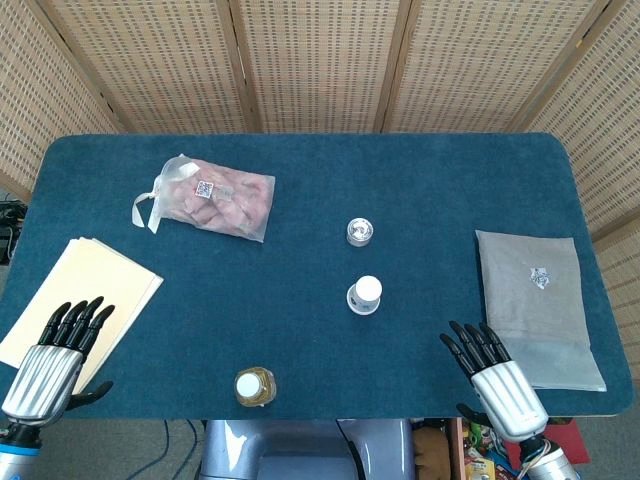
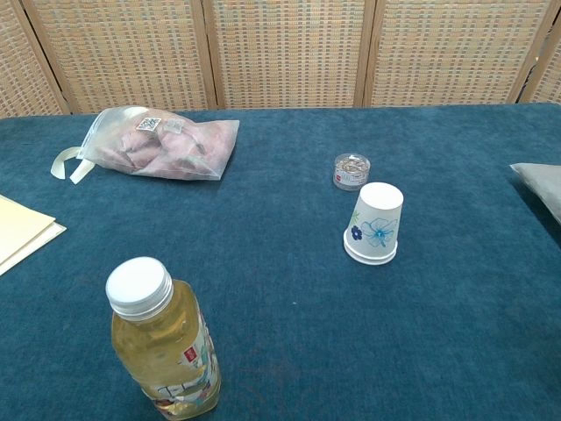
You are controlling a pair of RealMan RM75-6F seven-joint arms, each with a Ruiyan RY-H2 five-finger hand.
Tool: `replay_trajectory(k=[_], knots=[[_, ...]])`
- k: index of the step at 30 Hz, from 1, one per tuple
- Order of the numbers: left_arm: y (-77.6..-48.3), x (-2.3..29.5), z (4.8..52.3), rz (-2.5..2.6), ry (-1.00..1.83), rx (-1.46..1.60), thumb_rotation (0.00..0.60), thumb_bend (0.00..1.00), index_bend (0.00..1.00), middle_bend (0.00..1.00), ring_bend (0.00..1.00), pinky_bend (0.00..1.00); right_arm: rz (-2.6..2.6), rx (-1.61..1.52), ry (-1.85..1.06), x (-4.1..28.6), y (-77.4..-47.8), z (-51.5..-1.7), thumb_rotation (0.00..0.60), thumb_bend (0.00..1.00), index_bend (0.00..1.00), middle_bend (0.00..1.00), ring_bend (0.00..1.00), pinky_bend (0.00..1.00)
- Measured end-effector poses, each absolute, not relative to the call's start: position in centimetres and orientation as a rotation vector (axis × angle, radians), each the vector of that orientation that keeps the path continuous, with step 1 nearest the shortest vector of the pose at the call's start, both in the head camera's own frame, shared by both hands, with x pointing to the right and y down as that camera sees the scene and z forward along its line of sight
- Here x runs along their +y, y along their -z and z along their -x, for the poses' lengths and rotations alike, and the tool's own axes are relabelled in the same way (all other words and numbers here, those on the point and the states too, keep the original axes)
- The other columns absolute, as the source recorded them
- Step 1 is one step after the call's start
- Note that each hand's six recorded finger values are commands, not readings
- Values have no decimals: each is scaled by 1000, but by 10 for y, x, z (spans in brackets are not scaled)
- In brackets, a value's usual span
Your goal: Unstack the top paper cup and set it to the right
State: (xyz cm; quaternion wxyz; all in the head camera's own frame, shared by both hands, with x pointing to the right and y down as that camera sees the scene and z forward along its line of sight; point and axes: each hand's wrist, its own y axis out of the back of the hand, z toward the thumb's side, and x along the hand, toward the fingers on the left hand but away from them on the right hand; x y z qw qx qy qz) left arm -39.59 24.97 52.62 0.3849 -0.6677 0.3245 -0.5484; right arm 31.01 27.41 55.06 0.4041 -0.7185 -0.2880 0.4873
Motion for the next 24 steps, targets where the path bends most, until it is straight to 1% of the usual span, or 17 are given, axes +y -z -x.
replay_trajectory(k=[16, 24], knots=[[-524, 251, 396, 1699, 1404, 822, 600, 161, 0, 0, 0, 0, 1827, -730, -1222, 274, -548, -309, 600, 0, 0, 0, 0, 0], [-526, 251, 398, 1702, 1419, 819, 600, 161, 0, 0, 0, 0, 1830, -738, -1213, 270, -549, -307, 600, 0, 0, 0, 0, 0]])
